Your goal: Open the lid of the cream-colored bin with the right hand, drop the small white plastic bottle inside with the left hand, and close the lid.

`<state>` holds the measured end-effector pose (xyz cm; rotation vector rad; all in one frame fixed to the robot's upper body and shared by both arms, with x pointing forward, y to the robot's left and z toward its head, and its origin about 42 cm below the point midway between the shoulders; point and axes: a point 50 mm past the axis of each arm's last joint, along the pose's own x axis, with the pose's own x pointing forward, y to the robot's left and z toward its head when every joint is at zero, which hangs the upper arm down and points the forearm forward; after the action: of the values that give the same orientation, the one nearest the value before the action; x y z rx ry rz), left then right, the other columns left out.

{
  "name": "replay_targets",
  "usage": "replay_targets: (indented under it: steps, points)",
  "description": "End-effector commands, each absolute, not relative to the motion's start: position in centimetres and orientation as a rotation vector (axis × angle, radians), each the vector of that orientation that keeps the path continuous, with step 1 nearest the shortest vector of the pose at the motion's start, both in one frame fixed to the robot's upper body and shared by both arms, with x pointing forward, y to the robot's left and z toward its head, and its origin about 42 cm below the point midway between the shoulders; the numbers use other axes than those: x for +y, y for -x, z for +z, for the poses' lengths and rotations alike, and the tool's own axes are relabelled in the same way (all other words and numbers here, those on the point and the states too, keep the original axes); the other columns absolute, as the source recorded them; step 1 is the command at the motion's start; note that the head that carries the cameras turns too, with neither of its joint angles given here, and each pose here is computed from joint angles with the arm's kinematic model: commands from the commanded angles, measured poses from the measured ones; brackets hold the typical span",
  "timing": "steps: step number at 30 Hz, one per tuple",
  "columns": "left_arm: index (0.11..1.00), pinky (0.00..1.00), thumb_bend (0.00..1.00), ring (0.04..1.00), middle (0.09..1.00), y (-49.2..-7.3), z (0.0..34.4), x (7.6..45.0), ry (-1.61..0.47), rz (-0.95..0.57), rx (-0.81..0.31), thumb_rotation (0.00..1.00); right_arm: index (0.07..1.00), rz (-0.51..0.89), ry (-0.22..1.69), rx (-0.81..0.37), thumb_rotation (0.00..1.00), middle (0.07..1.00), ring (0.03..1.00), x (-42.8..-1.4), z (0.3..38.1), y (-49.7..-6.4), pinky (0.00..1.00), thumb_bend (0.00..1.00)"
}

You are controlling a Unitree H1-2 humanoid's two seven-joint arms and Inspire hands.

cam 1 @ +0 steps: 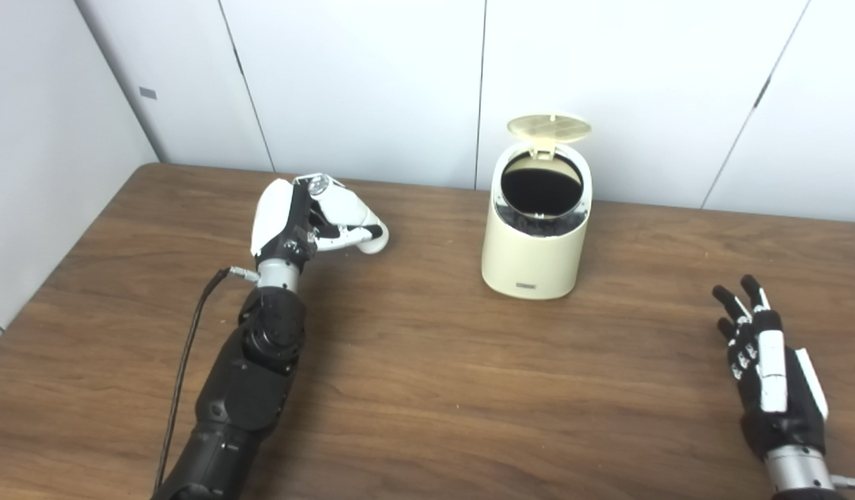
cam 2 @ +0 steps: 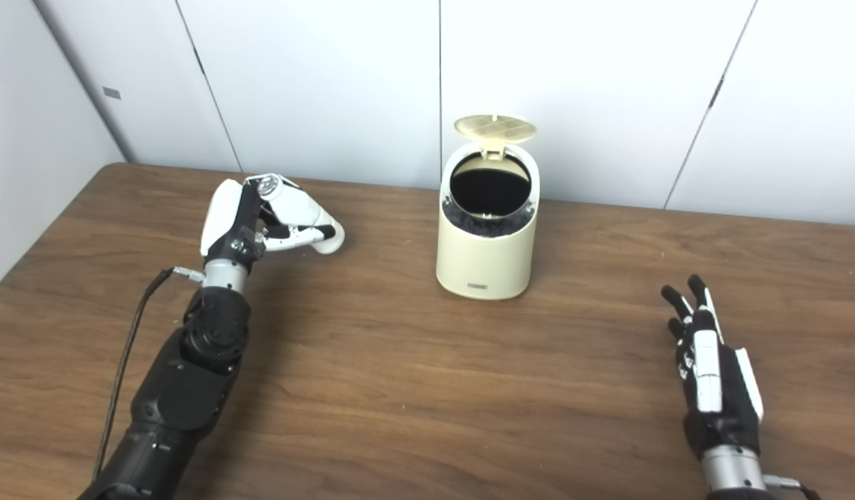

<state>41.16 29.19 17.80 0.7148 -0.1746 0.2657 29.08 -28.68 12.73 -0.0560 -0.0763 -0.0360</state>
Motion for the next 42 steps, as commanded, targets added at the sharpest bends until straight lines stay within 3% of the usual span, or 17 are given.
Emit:
replay_targets:
  steps: [1, 12, 20, 29, 42]
  points:
    - [0.481, 0.41, 0.50, 0.445, 0.497, -41.5, 21.3, 28.7, -0.712, 0.309, -0.312, 0.00, 0.991, -0.042, 0.054, -0.130, 1.00, 0.915, 0.999, -28.5, 13.8, -29.5, 1.00, 0.61]
    - [0.486, 0.38, 0.50, 0.425, 0.499, -38.2, 28.7, 23.6, -0.744, 0.269, -0.608, 0.00, 0.978, -0.041, 0.070, -0.122, 1.00, 0.910, 0.998, -27.8, 13.1, -29.5, 1.00, 0.61]
    - [0.487, 0.36, 0.50, 0.418, 0.510, -37.7, 31.6, 19.0, -0.790, 0.230, -0.714, 0.00, 0.974, -0.049, 0.103, -0.109, 1.00, 0.911, 0.986, -27.4, 12.8, -29.5, 1.00, 0.64]
    - [0.491, 0.39, 0.50, 0.423, 0.501, -38.1, 32.8, 16.0, -0.759, 0.145, -0.792, 0.00, 0.973, -0.039, 0.073, -0.101, 1.00, 0.913, 0.986, -26.8, 12.8, -29.4, 1.00, 0.62]
    - [0.480, 0.42, 0.50, 0.420, 0.521, -40.6, 30.4, 13.5, -0.784, 0.055, -0.820, 0.00, 0.973, -0.045, 0.078, -0.096, 1.00, 0.908, 0.989, -26.1, 12.5, -29.7, 1.00, 0.63]
